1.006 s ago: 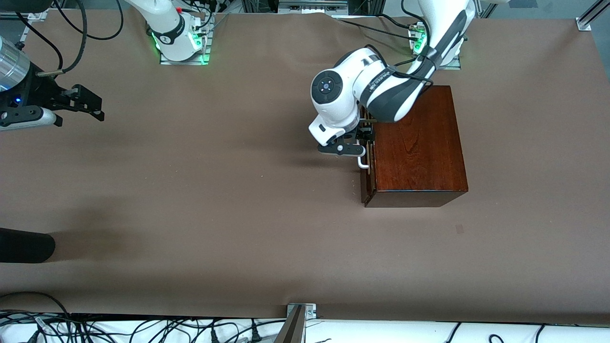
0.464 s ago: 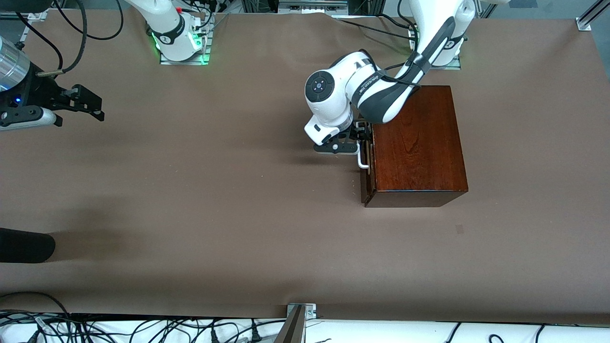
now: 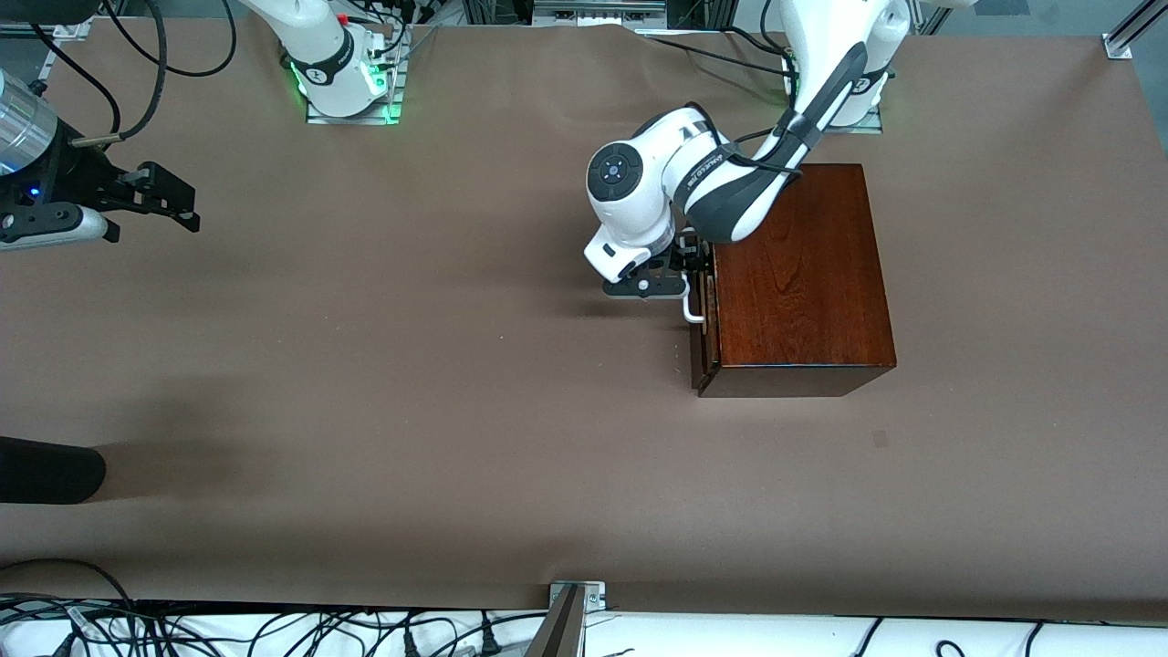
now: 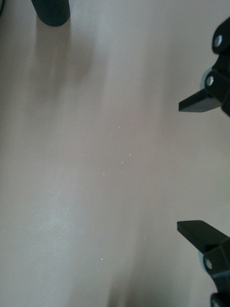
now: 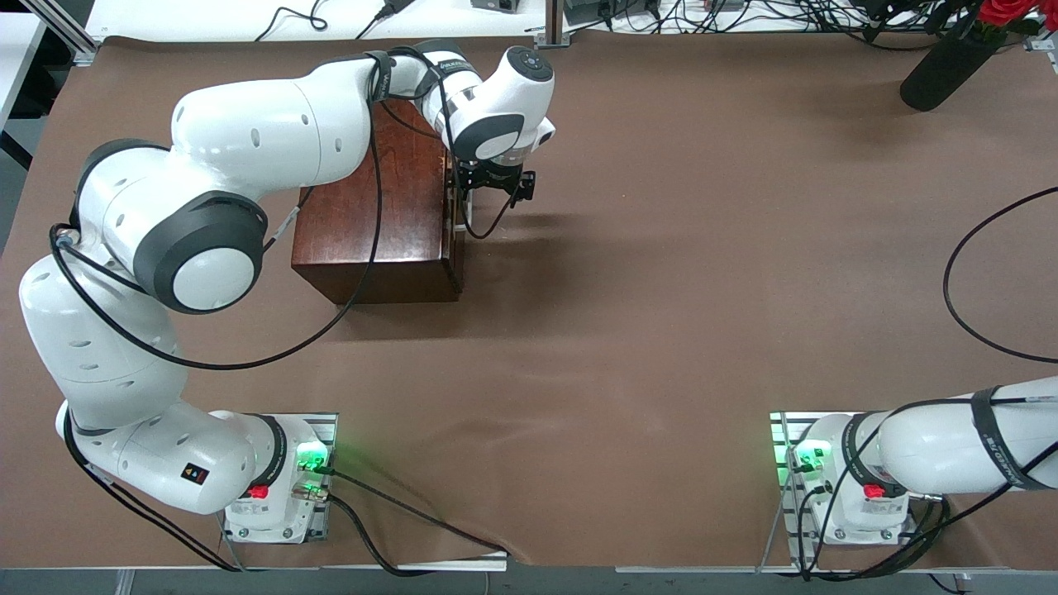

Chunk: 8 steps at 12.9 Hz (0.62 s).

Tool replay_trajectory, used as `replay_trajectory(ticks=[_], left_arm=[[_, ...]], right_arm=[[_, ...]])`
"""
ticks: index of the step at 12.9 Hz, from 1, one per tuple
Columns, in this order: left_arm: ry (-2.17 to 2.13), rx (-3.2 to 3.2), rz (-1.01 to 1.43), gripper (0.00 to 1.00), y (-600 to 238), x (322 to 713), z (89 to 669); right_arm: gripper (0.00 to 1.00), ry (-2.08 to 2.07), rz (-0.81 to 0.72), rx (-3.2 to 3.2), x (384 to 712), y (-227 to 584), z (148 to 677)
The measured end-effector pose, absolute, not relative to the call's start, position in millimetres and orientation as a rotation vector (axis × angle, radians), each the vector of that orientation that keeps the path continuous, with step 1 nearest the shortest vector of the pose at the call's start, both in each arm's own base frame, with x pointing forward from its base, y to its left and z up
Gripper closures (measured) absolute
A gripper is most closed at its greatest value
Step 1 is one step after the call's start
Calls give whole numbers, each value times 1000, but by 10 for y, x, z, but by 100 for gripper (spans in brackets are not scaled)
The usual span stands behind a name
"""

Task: Open drawer, take yellow block, close drawer
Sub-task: 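Pull the drawer open by its handle with the left gripper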

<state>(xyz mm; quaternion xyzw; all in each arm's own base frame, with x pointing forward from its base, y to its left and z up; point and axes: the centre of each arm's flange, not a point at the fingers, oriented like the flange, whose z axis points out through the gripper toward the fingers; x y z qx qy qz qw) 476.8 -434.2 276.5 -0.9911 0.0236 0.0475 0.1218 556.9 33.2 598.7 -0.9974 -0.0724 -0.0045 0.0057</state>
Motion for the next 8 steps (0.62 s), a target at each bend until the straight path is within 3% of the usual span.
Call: replay_trajectory(ticks=[8], left_arm=[[57, -2990, 15, 0, -4675, 4723, 2791]], right_arm=[[0, -225, -14, -3122, 5570, 327, 5986]])
